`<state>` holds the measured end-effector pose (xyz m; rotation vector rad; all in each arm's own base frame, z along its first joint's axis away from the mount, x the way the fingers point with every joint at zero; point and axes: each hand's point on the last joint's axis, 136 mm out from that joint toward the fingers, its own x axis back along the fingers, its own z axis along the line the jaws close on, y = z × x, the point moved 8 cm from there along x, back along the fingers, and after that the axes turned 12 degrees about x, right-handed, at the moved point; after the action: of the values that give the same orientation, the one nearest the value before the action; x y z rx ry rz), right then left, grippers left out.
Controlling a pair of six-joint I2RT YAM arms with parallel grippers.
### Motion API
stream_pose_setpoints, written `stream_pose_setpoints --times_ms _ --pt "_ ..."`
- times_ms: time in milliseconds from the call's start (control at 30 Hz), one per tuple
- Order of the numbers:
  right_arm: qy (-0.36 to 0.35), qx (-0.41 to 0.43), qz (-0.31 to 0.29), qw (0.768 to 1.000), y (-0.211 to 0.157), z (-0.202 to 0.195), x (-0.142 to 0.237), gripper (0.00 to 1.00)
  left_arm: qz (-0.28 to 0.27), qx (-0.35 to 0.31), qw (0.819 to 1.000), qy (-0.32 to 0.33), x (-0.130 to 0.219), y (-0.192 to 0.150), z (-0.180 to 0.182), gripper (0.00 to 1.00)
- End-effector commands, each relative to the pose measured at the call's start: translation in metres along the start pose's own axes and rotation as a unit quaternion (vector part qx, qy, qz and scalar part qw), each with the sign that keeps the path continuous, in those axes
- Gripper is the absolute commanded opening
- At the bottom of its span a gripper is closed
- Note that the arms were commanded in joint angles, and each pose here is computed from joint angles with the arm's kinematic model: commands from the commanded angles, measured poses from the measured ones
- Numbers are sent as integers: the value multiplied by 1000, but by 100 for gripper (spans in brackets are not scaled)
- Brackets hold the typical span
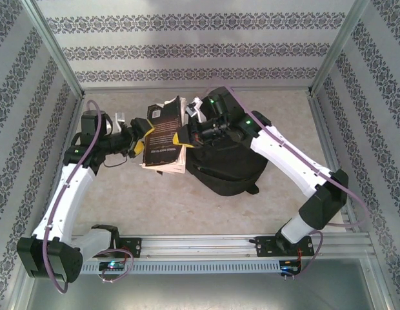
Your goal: Pack the student bag
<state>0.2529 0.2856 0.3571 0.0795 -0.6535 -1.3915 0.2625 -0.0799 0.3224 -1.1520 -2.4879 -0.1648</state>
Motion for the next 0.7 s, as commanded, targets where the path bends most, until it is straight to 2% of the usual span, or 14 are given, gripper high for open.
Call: stream_pose_setpoints --times_ms 0,100,200,267,333,433,533,667 --pt "61 24 -43 997 8 20 17 6 54 -36 990 -125 -4 -14 -42 81" --pt "85 21 -62 994 12 25 23 7 65 -23 985 -157 -10 -16 -44 77" --pt "86 20 -70 994 14 25 26 8 71 -13 978 -198 -11 -18 -50 70" --pt "77 23 -72 994 14 24 28 9 76 -19 973 -217 -9 -20 -58 58" --pt "53 24 -76 995 13 20 30 13 77 -29 972 -218 -6 -24 -67 42" --pt "13 26 -85 996 11 15 37 31 69 -47 976 -202 0 -26 -76 19" --pt "-35 23 -98 994 6 7 45 48 62 -59 977 -194 5 -28 -81 3" --pt "-106 -4 -91 990 -4 -13 50 57 54 -60 976 -202 10 -30 -88 0"
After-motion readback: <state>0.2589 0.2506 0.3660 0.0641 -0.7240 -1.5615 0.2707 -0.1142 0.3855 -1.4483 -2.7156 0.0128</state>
